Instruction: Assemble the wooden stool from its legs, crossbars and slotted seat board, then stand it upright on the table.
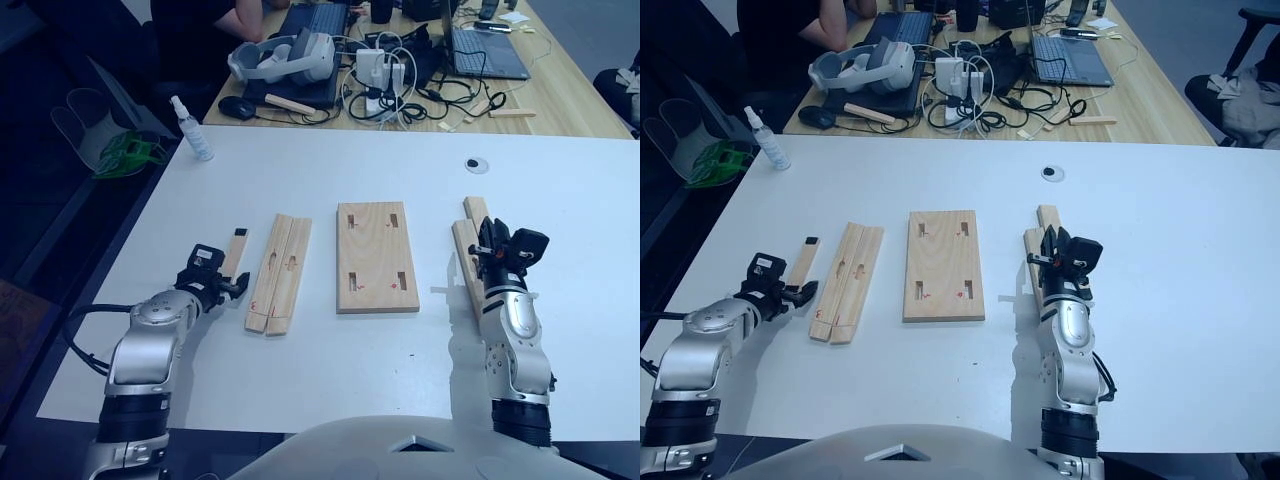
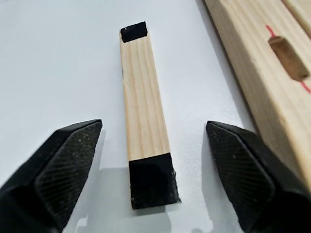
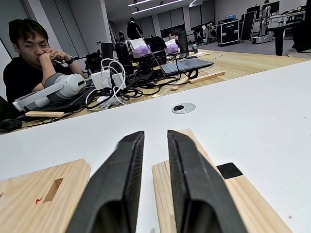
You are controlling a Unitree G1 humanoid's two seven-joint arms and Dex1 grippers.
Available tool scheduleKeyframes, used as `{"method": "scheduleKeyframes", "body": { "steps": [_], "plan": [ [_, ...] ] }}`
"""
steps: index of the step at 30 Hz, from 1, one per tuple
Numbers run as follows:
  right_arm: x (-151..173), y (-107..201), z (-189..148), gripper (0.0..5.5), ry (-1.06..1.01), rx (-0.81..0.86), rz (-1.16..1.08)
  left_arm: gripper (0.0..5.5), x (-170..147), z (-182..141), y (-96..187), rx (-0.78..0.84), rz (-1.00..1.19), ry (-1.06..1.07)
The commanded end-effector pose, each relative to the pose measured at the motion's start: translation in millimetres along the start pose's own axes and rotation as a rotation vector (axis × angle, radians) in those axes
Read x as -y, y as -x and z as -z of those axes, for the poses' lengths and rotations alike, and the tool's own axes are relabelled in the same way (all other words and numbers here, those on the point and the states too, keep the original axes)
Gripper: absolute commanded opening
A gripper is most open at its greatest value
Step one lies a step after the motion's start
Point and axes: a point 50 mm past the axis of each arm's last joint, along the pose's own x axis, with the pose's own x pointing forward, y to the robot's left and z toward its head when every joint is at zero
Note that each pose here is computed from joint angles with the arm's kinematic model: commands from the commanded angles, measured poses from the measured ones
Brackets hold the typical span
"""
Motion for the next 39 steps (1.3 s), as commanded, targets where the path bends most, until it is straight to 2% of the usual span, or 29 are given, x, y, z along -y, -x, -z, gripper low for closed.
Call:
{"method": "scheduleKeyframes", "body": {
  "steps": [1, 9, 14, 17, 19, 25, 28, 30, 32, 36, 39],
  "plan": [
    [-2, -4, -1, 0.87, 0.003, -0.008, -0.012, 3.37, 8, 33, -7, -0.180, 0.060, 0.114],
    [-2, -7, -2, 0.87, 0.008, -0.008, -0.024, 2.29, 7, 49, -10, -0.254, 0.053, 0.220],
    [-1, -8, -3, 0.87, 0.010, -0.008, -0.025, 1.71, 10, 50, -9, -0.241, 0.067, 0.229],
    [-1, -10, -5, 0.87, 0.024, -0.003, -0.037, 1.30, 13, 32, -11, -0.119, 0.093, 0.240],
    [-3, -13, -10, 0.87, 0.041, 0.011, -0.061, 1.28, 12, 16, -12, -0.019, 0.085, 0.227],
    [-14, -28, -39, 1.86, 0.003, 0.045, -0.208, 1.28, -4, -52, -9, 0.398, 0.054, 0.157],
    [-37, -32, -56, 2.44, -0.096, 0.027, -0.392, 1.28, -10, -94, -1, 0.601, 0.040, 0.062],
    [-56, -30, -66, 2.80, -0.186, 0.003, -0.534, 1.28, -5, -118, 6, 0.723, 0.070, 0.015],
    [-76, -22, -73, 3.04, -0.294, -0.041, -0.711, 1.28, 15, -136, 14, 0.836, 0.189, -0.047],
    [-95, -15, -81, 3.68, -0.440, -0.099, -0.901, 1.28, 47, -140, 16, 0.898, 0.373, -0.140],
    [-97, -22, -88, 3.71, -0.489, -0.093, -0.911, 1.28, 63, -137, 18, 0.908, 0.480, -0.196]
  ]
}}
